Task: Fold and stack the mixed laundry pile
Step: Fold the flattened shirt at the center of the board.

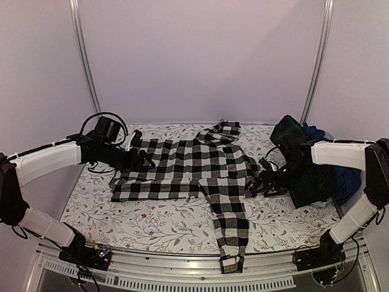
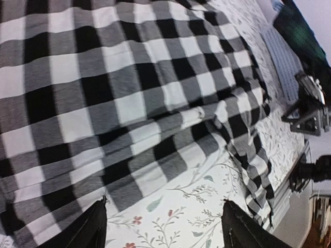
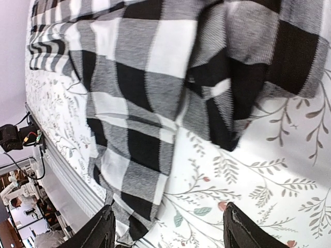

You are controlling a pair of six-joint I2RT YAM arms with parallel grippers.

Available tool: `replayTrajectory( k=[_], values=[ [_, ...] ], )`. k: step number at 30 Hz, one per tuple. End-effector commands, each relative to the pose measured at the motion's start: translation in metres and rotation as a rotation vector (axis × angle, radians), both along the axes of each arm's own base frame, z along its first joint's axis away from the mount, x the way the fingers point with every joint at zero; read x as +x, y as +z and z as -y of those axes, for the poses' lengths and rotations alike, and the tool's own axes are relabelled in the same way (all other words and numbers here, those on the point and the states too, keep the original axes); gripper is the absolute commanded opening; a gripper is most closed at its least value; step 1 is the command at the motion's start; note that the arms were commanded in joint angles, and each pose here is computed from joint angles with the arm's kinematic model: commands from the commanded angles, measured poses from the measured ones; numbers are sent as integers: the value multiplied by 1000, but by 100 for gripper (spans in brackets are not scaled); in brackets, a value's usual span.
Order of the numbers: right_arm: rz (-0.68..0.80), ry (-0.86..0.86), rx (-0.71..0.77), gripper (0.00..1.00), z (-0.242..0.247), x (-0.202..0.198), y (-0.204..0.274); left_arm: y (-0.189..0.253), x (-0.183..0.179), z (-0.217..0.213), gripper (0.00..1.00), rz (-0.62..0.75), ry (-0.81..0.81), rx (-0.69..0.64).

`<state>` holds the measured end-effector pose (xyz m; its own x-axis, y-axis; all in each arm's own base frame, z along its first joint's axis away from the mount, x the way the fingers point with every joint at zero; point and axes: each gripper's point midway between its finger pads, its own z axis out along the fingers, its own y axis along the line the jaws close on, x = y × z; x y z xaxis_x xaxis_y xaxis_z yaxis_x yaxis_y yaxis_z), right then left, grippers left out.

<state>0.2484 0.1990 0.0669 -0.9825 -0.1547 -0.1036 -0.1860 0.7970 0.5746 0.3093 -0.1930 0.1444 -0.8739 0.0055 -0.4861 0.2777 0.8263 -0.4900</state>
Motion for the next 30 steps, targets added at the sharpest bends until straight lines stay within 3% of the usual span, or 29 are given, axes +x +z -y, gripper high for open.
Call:
replayTrajectory(
  k=[1,6,11,22,30],
  values=[
    [57,91,133,70,-29,-10,32,36,-31,81,76,209,-327,-67],
    [38,114,175,71,-40,-15,32,29,-93,155,76,282,-699,2],
    [92,82,164,73,-34,4,41,16,-150,196,76,334,-940,19],
    [209,-111,240,72,0,76,76,1,-218,268,76,439,-1138,46],
    [234,-140,269,72,7,72,90,-53,-280,311,70,415,-1301,104]
  ],
)
